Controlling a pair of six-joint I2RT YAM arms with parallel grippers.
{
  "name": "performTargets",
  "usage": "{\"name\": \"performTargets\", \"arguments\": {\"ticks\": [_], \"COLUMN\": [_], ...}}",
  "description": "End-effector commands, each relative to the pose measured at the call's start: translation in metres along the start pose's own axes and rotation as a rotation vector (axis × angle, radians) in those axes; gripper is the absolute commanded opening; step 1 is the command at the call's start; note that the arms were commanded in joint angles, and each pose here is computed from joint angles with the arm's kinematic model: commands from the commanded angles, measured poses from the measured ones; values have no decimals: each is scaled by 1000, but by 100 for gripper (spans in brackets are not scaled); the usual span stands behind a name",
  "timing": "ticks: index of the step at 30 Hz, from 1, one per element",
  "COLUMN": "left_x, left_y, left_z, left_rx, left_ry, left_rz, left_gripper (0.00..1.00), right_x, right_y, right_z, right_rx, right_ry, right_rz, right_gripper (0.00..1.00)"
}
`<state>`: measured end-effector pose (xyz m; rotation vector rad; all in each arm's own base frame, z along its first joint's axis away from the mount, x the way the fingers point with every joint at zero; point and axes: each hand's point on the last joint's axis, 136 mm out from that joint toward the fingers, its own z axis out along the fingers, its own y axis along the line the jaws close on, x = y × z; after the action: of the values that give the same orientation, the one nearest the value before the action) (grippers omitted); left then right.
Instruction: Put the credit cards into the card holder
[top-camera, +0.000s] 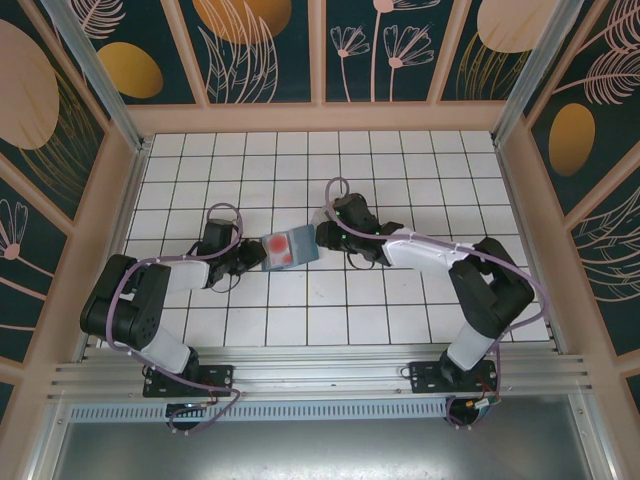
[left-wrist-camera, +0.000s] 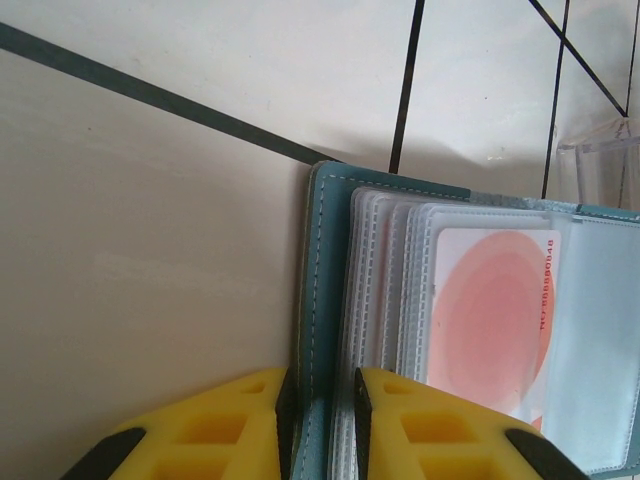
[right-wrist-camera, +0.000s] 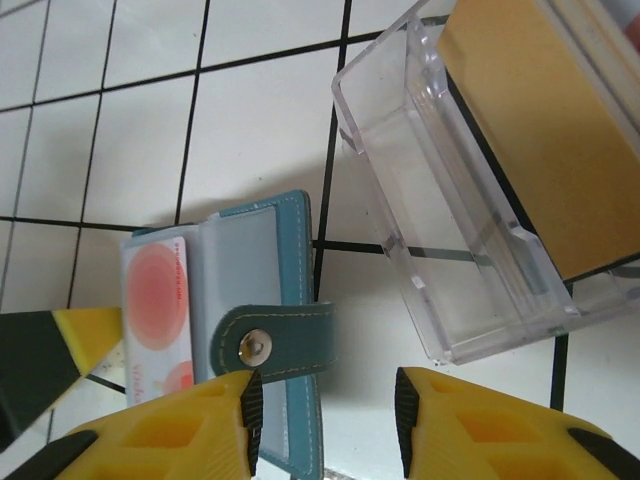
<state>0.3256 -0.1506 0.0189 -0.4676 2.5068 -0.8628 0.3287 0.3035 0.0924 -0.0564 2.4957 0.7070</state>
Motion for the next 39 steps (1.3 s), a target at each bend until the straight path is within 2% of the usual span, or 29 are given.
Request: {"name": "performTargets", "arguments": {"ticks": [1,10,16,27,35,39], "left_x": [26,25,24,22,22,23], "left_y": [20,19,17,15,15,16], "left_z": [0,1,1,1,2,2], "left_rx": [-79,-75,-75,-68,-69,-72], "left_ry": [93,96,97,97,99,101], "left_rz": [-17,-16,-10,-9,-8,-8], "left_gripper": [25,25,25,25,25,25], "right_x": [-3,-6,-11,-14,-13,-15], "right_y": [8,25,42,43,31,32], "right_z": [6,14,2,9,27,27], "right_rx": [4,-8,-44,-11,64,68], "right_ry": [15,23,-11,-1,23,19], "right_rz": [-49,-90,-118,-149,-176,-177], "right_gripper": [42,43,43,49,47,41]}}
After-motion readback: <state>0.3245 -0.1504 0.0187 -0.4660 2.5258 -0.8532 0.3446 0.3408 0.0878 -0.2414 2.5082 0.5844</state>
